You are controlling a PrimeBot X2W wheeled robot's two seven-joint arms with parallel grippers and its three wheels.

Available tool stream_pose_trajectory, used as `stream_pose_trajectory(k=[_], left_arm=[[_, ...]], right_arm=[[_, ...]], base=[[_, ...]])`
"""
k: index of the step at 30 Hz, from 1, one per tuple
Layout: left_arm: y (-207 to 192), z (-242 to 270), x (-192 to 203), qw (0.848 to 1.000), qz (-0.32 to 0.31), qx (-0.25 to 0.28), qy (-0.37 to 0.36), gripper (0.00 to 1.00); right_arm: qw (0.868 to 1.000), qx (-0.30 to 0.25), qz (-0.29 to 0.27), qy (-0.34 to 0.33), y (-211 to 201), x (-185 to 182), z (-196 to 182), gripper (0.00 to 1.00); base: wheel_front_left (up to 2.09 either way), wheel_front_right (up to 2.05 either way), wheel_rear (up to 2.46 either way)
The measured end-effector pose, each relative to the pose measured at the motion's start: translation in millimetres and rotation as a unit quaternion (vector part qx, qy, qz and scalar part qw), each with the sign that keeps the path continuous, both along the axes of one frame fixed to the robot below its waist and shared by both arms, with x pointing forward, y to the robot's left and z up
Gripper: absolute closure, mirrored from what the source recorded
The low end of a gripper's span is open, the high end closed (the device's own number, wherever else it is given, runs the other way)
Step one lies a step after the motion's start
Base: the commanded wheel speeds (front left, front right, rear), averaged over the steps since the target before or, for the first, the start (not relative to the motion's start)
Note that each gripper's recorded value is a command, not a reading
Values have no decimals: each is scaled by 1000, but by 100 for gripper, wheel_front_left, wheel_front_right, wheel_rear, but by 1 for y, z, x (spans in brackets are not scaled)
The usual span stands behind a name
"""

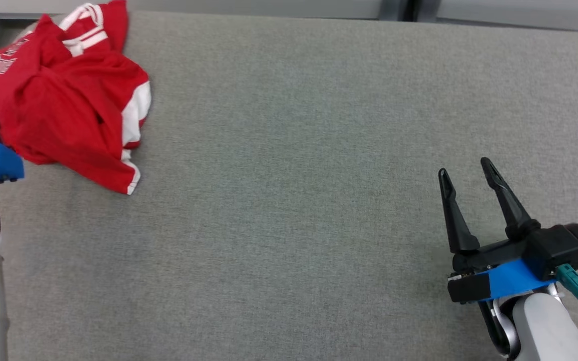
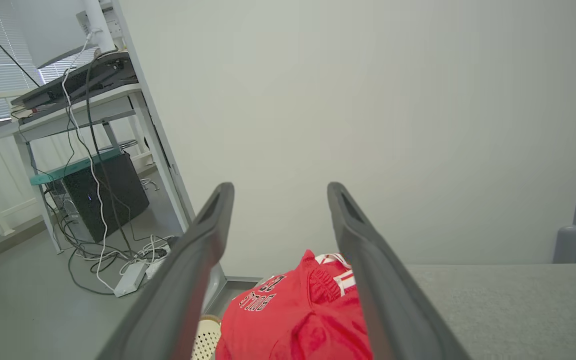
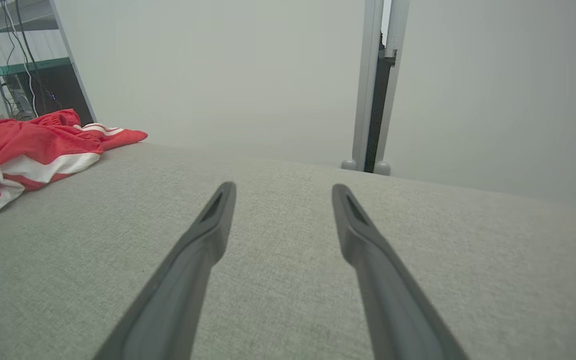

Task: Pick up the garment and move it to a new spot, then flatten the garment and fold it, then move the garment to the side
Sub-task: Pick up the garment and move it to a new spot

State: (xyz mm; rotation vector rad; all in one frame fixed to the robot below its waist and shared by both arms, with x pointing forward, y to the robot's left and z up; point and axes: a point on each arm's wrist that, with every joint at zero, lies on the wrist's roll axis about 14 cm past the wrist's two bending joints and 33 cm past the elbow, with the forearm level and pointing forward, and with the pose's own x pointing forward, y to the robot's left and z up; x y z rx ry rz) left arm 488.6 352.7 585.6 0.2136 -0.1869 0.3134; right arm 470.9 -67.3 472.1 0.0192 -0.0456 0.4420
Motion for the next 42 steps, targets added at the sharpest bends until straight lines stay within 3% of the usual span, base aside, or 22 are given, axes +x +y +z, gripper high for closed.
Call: stream_pose_trajectory(k=[10,22,23,24,25,26,33,42], left_arm=[[10,-100,39,988,7,-33,154,0],[14,-201,13,939,38,-115,322,0],[13,-208,10,932,39,-125,338,5],[13,-210,10,931,40,-127,341,35],[13,-211,10,930,40,-128,343,78],[12,-212,10,929,38,-130,345,100],[12,-179,28,953,23,-101,285,100],[-3,-71,68,989,-19,-38,139,100]], right_arm=[[999,-22,-39,18,-37,11,-27,0],[998,-29,-43,30,-41,22,-46,0],[998,-28,-42,30,-40,23,-47,0],[998,-28,-41,30,-39,24,-47,0],[998,-28,-40,28,-38,25,-46,0],[999,-27,-39,27,-37,26,-46,0],[999,-25,-39,23,-36,24,-40,0],[999,-4,-53,0,-36,16,-9,0]], base=[[0,0,0],[0,0,0],[0,0,0],[0,0,0],[0,0,0],[0,0,0],[0,0,0],[0,0,0]])
